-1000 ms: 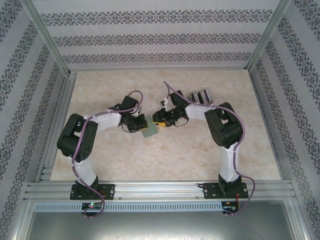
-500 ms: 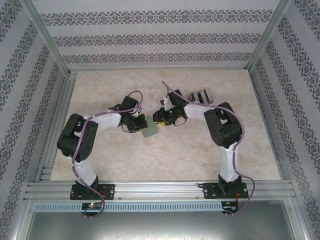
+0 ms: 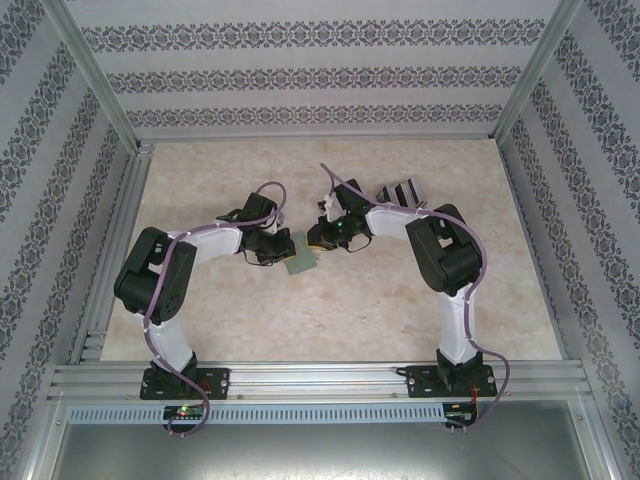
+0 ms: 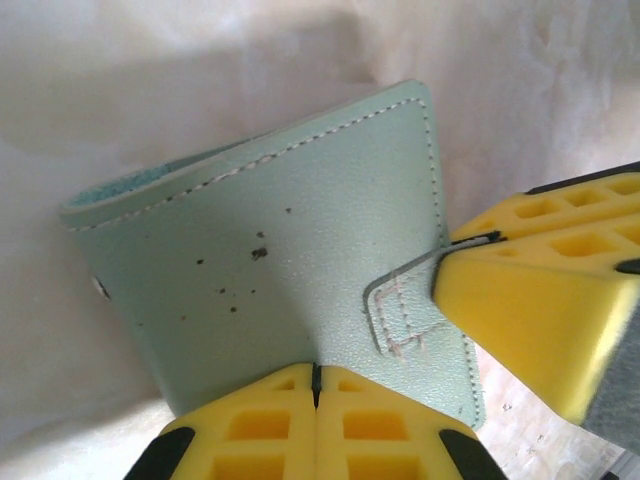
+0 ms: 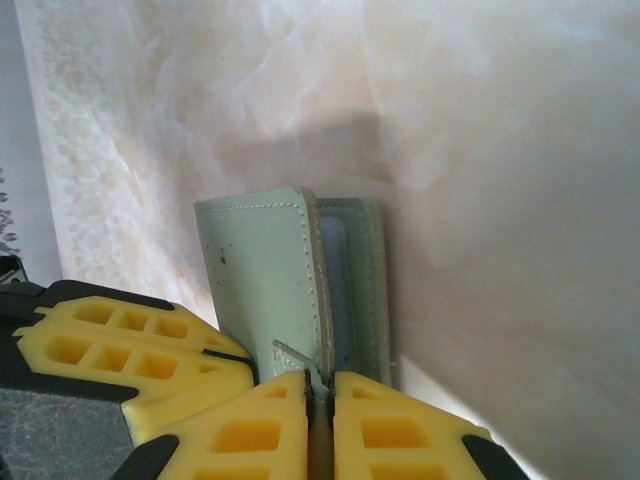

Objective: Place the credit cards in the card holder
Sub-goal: Move the card holder to the center of the table, then turn over the card holder at the center of the table.

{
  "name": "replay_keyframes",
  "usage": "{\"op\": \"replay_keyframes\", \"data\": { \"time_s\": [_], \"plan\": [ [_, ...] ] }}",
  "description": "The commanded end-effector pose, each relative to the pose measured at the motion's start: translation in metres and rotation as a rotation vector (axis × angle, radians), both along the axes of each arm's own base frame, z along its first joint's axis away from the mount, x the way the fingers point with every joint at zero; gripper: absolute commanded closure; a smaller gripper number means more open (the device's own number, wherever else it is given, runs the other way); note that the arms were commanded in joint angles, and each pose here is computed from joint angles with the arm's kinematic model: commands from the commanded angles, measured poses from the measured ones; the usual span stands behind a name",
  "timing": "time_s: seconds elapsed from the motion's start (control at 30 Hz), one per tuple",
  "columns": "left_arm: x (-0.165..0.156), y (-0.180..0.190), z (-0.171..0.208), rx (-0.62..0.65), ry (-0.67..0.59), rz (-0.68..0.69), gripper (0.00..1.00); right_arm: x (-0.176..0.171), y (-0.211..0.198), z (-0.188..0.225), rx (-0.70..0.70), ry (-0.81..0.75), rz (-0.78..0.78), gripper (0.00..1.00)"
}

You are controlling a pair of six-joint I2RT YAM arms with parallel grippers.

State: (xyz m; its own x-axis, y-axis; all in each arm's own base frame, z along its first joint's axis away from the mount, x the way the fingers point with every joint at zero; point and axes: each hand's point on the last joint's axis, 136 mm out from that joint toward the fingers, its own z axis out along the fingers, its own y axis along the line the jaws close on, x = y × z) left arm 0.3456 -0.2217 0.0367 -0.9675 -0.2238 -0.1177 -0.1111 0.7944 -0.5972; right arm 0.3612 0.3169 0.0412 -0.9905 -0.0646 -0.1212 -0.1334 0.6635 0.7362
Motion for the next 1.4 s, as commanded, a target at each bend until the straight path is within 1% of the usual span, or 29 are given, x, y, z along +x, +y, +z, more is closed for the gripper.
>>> {"op": "replay_keyframes", "data": {
  "time_s": [0.0,0.17,0.2,0.3,0.47,0.53,0.63,0.8,0.83,0.9,0.93,0.97,1.1,1.2,1.3,1.37],
  "plan": [
    [-0.01,0.011,-0.016,0.046,0.046,0.021,0.94,0.01,-0.015,0.028,-0.17,-0.168,0.059,0.87],
    [-0.01,0.011,-0.017,0.042,0.046,0.021,0.94,0.004,-0.033,0.019,-0.506,-0.308,0.195,0.86],
    [-0.01,0.011,-0.018,0.043,0.048,0.022,0.94,0.004,-0.036,0.016,-0.553,-0.32,0.21,0.86],
    [-0.011,0.01,-0.019,0.041,0.05,0.02,0.94,0.003,-0.046,0.006,-0.657,-0.337,0.249,0.84],
    [-0.01,0.01,-0.018,0.039,0.046,0.022,0.94,0.009,-0.068,0.002,-0.794,-0.372,0.245,0.82],
    [-0.01,0.01,-0.017,0.039,0.045,0.022,0.94,0.012,-0.073,0.002,-0.826,-0.387,0.247,0.82],
    [-0.008,0.009,-0.016,0.035,0.04,0.022,0.94,0.011,-0.069,-0.003,-0.81,-0.387,0.264,0.8],
    [-0.006,0.008,-0.011,0.024,0.033,0.026,0.93,0.008,-0.067,-0.02,-0.818,-0.352,0.282,0.74],
    [-0.006,0.007,-0.01,0.019,0.031,0.027,0.91,0.007,-0.068,-0.023,-0.821,-0.345,0.282,0.73],
    [-0.005,0.004,-0.006,-0.003,0.025,0.033,0.81,0.004,-0.068,-0.027,-0.8,-0.326,0.273,0.7],
    [-0.004,0.003,-0.004,-0.021,0.022,0.038,0.77,0.002,-0.066,-0.028,-0.769,-0.31,0.263,0.69],
    [-0.001,-0.002,-0.002,-0.049,0.016,0.043,0.72,0.0,-0.064,-0.028,-0.723,-0.287,0.246,0.69],
    [0.006,-0.018,0.005,-0.184,0.005,0.072,0.6,-0.003,-0.053,-0.026,-0.533,-0.215,0.171,0.7],
    [0.014,-0.026,0.007,-0.261,-0.011,0.099,0.56,-0.005,-0.047,-0.03,-0.451,-0.169,0.144,0.73],
    [0.021,-0.034,0.007,-0.32,-0.014,0.12,0.55,-0.008,-0.048,-0.037,-0.454,-0.152,0.146,0.74],
    [0.024,-0.038,0.005,-0.33,-0.019,0.125,0.55,-0.009,-0.048,-0.038,-0.448,-0.146,0.143,0.74]
  ]
}}
